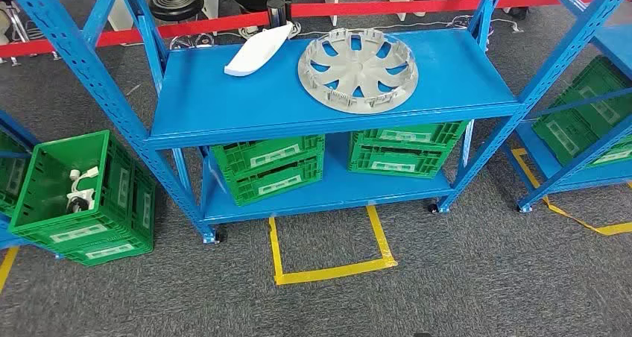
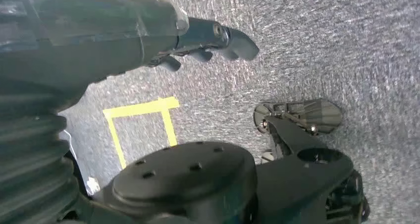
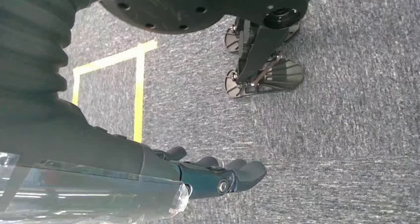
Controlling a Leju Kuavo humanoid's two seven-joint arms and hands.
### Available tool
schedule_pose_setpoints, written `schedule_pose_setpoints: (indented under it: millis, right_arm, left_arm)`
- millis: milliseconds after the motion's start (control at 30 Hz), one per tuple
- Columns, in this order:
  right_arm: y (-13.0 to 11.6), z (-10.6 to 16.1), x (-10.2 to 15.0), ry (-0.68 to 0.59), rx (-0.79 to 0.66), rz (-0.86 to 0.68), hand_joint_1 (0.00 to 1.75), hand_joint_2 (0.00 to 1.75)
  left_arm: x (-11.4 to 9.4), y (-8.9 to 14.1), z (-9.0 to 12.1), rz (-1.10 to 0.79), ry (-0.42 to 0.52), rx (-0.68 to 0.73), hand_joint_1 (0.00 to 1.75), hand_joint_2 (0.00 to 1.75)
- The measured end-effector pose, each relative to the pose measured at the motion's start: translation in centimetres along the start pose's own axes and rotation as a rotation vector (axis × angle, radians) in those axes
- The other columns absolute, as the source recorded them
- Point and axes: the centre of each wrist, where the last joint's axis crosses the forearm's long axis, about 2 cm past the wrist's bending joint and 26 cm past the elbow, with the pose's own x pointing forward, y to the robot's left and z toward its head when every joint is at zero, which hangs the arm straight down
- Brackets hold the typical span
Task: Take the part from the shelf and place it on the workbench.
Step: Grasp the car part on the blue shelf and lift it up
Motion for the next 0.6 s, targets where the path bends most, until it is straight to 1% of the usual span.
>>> schedule_pose_setpoints:
  millis: [333,600]
  right_arm:
    - [0.7,-0.1,1.5,0.026,-0.031,-0.063,0.00,1.75]
    - [1.3,-0.2,3.6,-0.028,-0.052,-0.171,0.00,1.75]
  left_arm:
    - [1.8,-1.6,0.2,-0.154,-0.011,0.041,0.00,1.75]
    - [3.2,-2.4,0.3,-0.261,-0.036,0.115,0.00,1.75]
